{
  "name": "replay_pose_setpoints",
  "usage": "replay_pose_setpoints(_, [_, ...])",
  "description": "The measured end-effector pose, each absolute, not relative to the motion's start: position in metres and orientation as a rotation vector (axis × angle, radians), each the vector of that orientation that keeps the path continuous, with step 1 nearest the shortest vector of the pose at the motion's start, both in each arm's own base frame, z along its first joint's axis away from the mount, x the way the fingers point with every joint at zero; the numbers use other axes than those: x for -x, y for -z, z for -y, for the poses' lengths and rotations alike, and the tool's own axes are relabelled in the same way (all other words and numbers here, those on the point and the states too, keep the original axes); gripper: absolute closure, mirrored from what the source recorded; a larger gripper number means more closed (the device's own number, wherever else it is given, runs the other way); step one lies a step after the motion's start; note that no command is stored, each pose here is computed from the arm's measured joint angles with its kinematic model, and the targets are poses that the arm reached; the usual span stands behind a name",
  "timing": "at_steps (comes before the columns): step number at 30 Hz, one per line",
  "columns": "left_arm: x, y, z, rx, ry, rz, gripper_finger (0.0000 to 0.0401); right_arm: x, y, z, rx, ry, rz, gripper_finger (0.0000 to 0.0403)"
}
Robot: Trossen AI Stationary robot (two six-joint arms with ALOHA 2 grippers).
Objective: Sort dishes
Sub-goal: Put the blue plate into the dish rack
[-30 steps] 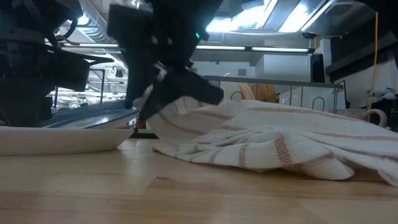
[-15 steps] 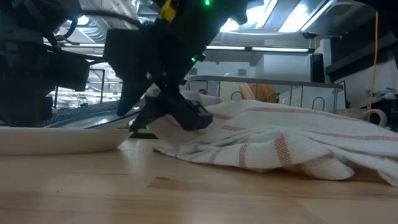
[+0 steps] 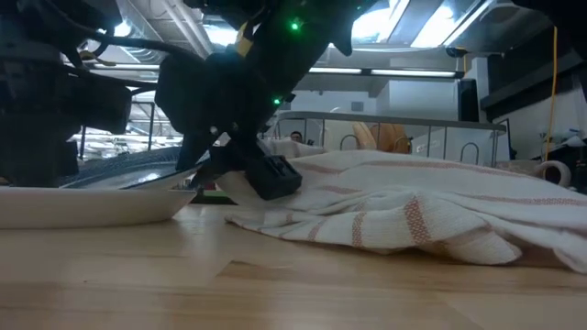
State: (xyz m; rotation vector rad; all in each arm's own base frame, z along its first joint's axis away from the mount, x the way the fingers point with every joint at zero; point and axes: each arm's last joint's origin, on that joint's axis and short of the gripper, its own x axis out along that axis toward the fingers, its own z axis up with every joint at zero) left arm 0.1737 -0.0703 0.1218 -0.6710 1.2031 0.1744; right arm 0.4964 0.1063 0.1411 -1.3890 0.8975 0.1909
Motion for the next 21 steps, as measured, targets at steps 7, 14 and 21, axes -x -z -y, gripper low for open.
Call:
replay_pose_setpoints(7, [-0.173, -0.122, 0.07, 0.674, -0.17, -1.212, 0.0401, -0.496, -0.142, -0.11, 1.459, -0.233, -0.889, 0.0355])
replay_pose_setpoints(14, [-0.172, -0.124, 0.07, 0.679, -0.156, -1.204, 0.0401, -0.493, -0.142, -0.12, 1.516, -0.238, -0.886, 0.0355])
replay_pose_setpoints(21, [-0.174, -0.15, 0.071, 0.727, -0.068, -1.094, 0.0401, -0.492, -0.144, -0.13, 1.522, -0.247, -0.854, 0.0371])
